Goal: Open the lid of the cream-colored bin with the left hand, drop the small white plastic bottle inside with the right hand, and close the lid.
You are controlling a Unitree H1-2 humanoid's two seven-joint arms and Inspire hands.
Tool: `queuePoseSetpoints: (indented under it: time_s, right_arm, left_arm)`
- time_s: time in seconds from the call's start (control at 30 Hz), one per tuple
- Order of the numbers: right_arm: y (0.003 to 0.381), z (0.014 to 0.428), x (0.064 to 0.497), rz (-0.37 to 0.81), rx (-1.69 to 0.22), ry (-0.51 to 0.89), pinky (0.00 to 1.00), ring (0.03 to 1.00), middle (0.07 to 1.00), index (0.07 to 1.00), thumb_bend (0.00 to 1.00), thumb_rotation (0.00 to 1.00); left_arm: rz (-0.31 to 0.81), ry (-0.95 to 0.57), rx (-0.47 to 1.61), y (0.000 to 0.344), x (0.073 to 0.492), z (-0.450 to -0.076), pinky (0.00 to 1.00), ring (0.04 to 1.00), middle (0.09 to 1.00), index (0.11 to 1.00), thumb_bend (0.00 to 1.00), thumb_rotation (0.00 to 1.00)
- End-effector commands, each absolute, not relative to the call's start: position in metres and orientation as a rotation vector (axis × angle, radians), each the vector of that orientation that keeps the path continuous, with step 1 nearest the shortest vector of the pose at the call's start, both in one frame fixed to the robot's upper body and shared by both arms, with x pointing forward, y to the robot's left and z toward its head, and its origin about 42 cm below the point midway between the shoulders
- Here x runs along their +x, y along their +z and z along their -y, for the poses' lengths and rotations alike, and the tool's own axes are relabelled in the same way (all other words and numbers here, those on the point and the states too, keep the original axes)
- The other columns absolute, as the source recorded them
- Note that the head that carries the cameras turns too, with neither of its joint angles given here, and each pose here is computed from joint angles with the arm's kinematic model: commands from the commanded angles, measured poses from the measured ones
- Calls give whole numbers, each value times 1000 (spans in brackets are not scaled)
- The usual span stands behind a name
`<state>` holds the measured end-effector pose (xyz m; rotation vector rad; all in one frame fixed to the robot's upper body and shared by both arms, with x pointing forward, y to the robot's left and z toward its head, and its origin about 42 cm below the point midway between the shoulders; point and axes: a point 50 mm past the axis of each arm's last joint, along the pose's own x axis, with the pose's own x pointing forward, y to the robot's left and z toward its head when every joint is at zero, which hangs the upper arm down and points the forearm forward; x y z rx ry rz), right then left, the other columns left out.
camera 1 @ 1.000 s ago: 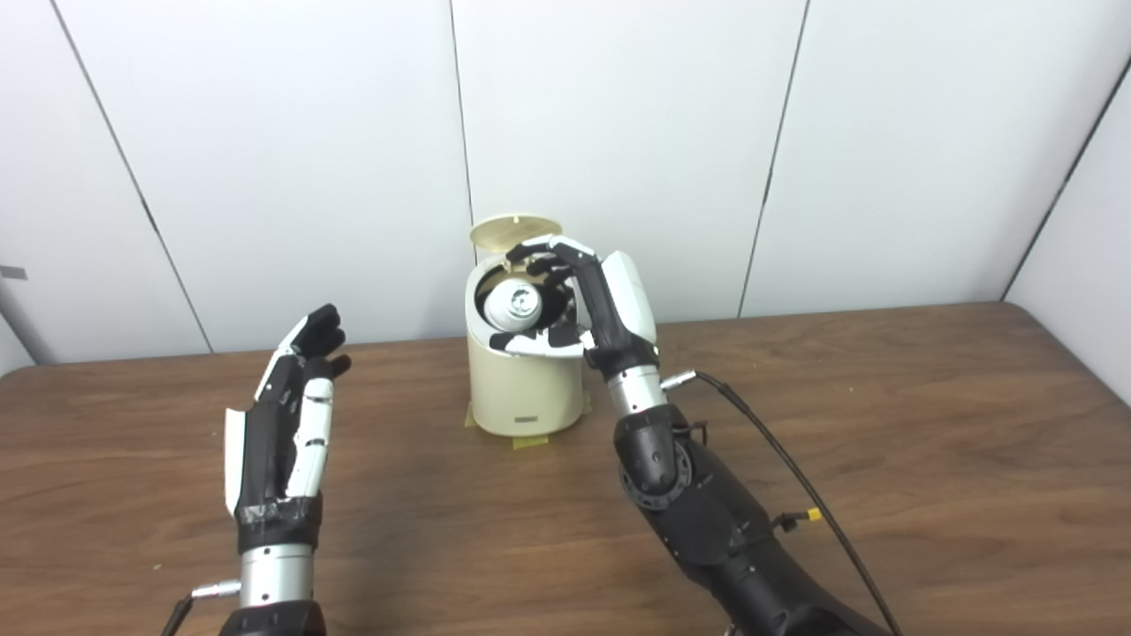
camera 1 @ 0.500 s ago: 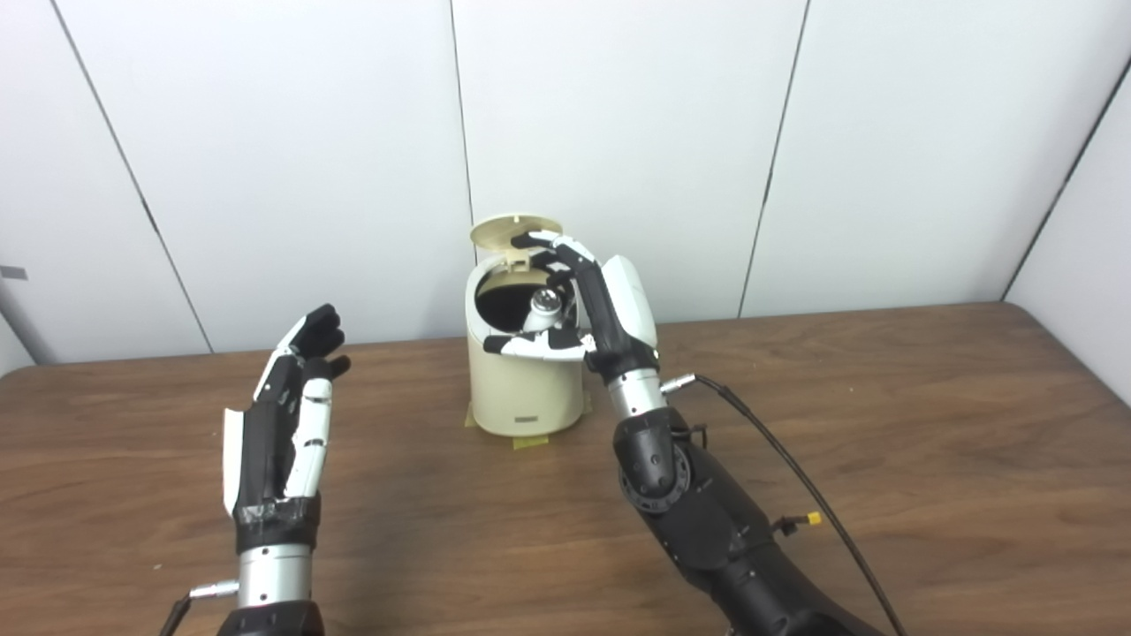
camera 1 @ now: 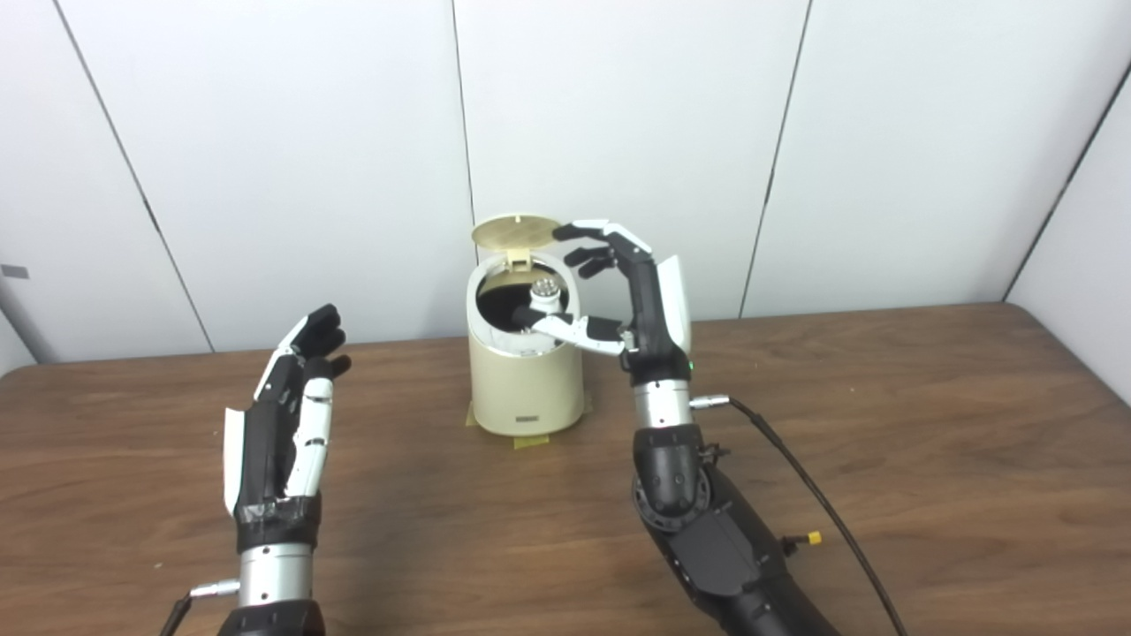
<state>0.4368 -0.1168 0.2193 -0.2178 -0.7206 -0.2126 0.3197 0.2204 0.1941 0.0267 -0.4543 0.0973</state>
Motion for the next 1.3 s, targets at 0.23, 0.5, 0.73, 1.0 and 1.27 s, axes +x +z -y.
queuePoseSetpoints:
  time_s: [0.23,0.5,0.73,1.0,1.27]
  right_arm:
    - [252,156,407,716,-100,-136,494,617,655,590,563,533]
    - [243,204,385,488,-51,114,794,843,847,867,466,869]
    - [229,220,375,416,-77,164,847,911,931,923,565,815]
    - [222,220,366,370,-29,121,823,874,896,894,334,732]
    - [214,219,364,406,14,33,739,802,815,801,241,498]
  left_arm:
    - [546,91,23,213,326,-216,830,868,873,858,264,698]
    - [558,96,20,215,326,-218,821,859,863,851,242,722]
    - [553,89,11,215,325,-218,805,853,860,848,221,739]
    - [547,82,23,214,324,-217,809,860,862,844,231,751]
    - [537,87,5,215,323,-216,795,842,840,819,199,730]
